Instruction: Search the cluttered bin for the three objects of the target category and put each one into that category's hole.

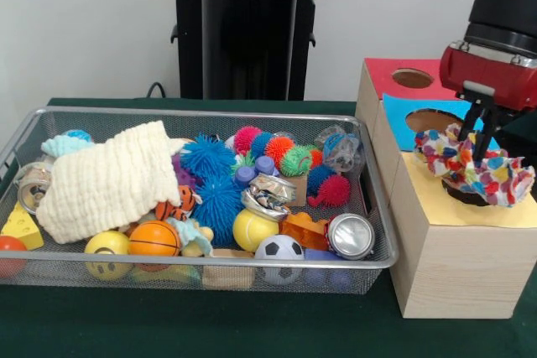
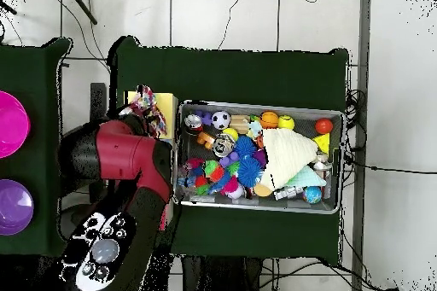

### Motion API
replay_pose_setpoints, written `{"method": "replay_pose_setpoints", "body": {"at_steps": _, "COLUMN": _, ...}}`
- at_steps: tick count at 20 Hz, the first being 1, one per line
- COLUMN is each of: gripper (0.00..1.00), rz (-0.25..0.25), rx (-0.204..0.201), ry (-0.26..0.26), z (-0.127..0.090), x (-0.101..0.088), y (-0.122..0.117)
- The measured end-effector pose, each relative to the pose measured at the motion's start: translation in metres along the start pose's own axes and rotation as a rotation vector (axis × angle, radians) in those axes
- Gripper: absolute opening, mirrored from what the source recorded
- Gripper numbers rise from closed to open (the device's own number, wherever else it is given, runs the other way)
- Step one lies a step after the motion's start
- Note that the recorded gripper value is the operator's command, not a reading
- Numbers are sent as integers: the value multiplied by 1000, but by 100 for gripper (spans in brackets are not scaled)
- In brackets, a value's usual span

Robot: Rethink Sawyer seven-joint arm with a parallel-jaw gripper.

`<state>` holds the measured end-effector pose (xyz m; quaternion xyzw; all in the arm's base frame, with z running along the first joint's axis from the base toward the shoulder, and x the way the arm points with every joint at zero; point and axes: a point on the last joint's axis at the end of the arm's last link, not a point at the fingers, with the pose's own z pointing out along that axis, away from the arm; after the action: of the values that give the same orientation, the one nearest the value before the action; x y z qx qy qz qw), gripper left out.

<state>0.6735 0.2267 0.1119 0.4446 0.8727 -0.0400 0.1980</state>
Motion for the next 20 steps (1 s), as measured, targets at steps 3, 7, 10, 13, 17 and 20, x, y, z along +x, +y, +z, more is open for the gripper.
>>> {"method": "replay_pose_setpoints", "body": {"at_steps": 3, "gripper": 0, "rz": -17, "rx": -7, "ry": 2, "z": -4, "x": 12, "y": 4}}
{"method": "replay_pose_setpoints", "body": {"at_steps": 7, "gripper": 0, "rz": -28, "rx": -10, "ry": 3, "z": -6, "x": 19, "y": 6}}
{"method": "replay_pose_setpoints", "body": {"at_steps": 10, "gripper": 0, "rz": -30, "rx": -8, "ry": 3, "z": -2, "x": 21, "y": 7}}
{"method": "replay_pose_setpoints", "body": {"at_steps": 13, "gripper": 0, "rz": -34, "rx": -1, "ry": 5, "z": 6, "x": 24, "y": 7}}
{"method": "replay_pose_setpoints", "body": {"at_steps": 17, "gripper": 0, "rz": -42, "rx": 12, "ry": 7, "z": 19, "x": 30, "y": 5}}
{"method": "replay_pose_setpoints", "body": {"at_steps": 20, "gripper": 0, "rz": -50, "rx": 16, "ry": 2, "z": 32, "x": 33, "y": 3}}
